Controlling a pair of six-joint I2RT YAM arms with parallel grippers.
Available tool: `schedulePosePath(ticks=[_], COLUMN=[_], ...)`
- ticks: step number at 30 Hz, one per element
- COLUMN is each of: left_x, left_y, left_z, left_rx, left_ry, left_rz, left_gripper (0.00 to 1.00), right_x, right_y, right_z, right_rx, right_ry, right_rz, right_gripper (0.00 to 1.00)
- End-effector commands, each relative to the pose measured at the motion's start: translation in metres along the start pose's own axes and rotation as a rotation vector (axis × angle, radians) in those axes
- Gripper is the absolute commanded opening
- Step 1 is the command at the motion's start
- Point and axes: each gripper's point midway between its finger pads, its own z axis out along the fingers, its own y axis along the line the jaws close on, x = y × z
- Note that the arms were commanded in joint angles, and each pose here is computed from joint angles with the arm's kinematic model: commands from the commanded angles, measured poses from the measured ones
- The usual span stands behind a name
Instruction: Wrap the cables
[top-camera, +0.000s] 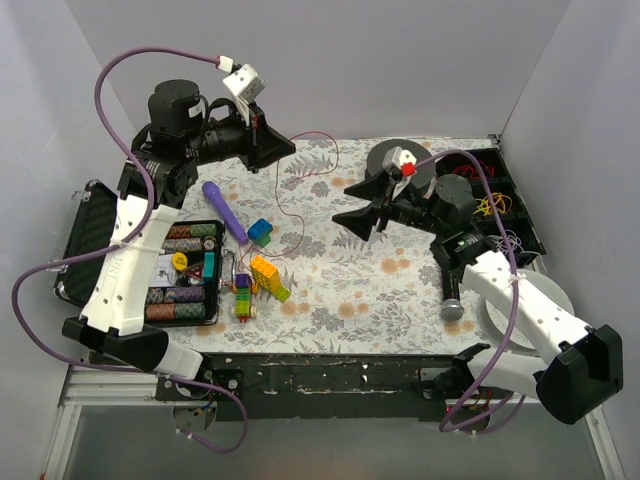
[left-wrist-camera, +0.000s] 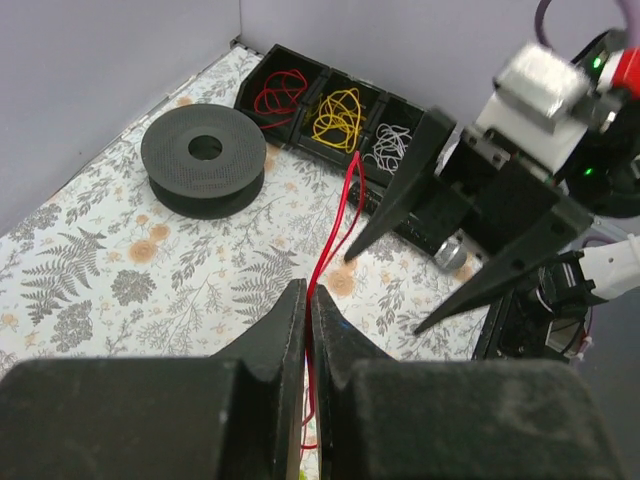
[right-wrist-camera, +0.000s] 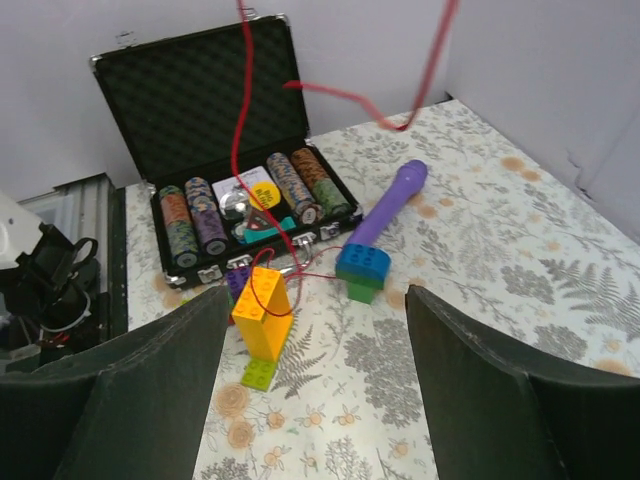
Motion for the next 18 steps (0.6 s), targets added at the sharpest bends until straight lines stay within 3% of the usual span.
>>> schedulePosePath(ticks=[1,8,14,18], left_x=[-0.039,-0.104,-0.161,-0.181], left_y=[-0.008,-0.012,-0.018,-0.019], left_z=[-0.008,-0.024,-0.048,-0.065], left_rx=[-0.008,-0.065,-0.128,-0.191], left_ry=[-0.093,-0.237,-0.399,-0.462], left_rz=[-0.012,0.026,0.101,0.153], left_gripper=[0.0,0.0,0.0,0.0], right_x=[-0.022,-0.035,-0.056,-0.072], right_y=[0.021,0.017,0.003,0.006], right_z=[0.026,0.071,0.118,0.136], right_rx=[-0.089,-0.136,-0.207,-0.284], right_ry=[-0.076,-0.144,-0.207,-0.31], right_rz=[-0.05,-0.069,0.029,0.091], right_gripper=[0.8,0.83,0.83,0.78])
